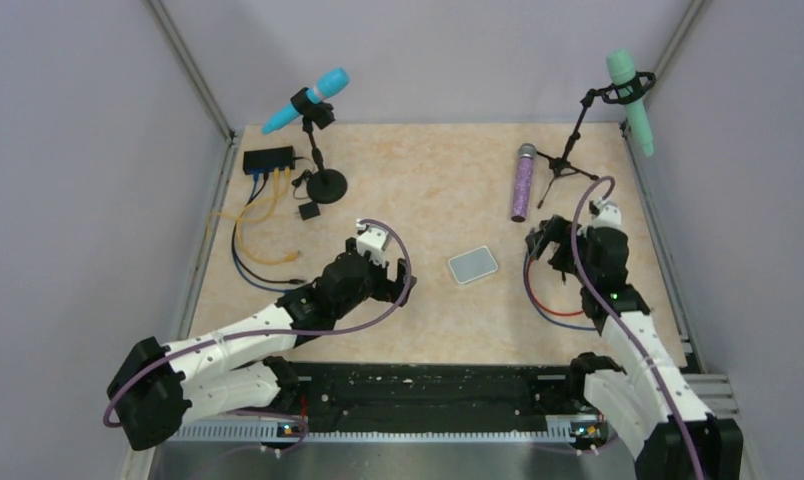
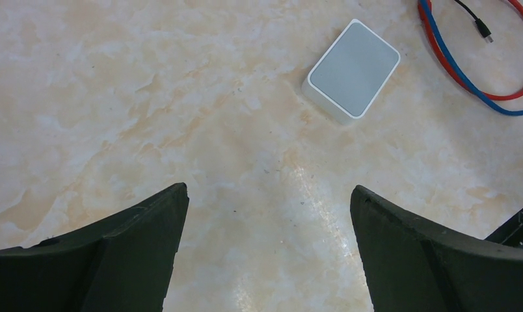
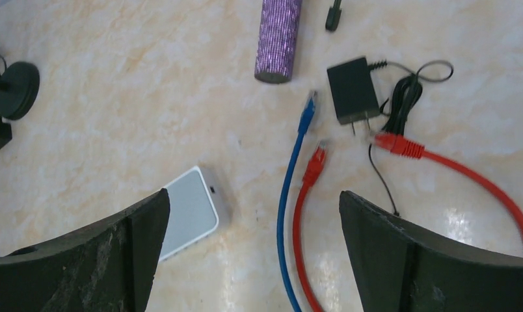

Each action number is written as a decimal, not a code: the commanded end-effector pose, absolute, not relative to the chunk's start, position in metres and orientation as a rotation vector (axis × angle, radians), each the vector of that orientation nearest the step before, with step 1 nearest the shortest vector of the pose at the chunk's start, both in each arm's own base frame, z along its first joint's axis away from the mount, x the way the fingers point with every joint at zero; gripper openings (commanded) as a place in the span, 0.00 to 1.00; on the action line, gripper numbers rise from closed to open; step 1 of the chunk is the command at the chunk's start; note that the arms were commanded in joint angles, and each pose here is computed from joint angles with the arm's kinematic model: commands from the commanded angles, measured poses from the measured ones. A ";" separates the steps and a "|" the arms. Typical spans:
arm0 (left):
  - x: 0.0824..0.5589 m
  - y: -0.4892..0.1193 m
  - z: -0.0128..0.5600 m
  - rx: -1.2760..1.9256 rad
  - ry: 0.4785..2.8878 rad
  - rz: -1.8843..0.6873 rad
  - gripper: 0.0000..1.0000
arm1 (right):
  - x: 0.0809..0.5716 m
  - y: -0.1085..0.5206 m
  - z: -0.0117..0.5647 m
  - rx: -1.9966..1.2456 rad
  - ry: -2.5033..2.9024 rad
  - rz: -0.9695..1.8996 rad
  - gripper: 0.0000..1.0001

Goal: Pull the plug from the switch port
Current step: Place the connector at the center of the board, then move the switch port to the center of the board.

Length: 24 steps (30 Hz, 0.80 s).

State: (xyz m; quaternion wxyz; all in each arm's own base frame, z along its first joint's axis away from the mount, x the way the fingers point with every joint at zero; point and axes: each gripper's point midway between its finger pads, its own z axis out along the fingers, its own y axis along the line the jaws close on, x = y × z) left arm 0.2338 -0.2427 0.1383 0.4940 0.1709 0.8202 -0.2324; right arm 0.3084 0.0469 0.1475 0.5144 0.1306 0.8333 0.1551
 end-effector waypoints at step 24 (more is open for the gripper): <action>0.278 -0.313 0.081 0.319 2.187 -0.606 0.99 | 0.240 0.072 0.099 0.314 1.911 0.598 0.99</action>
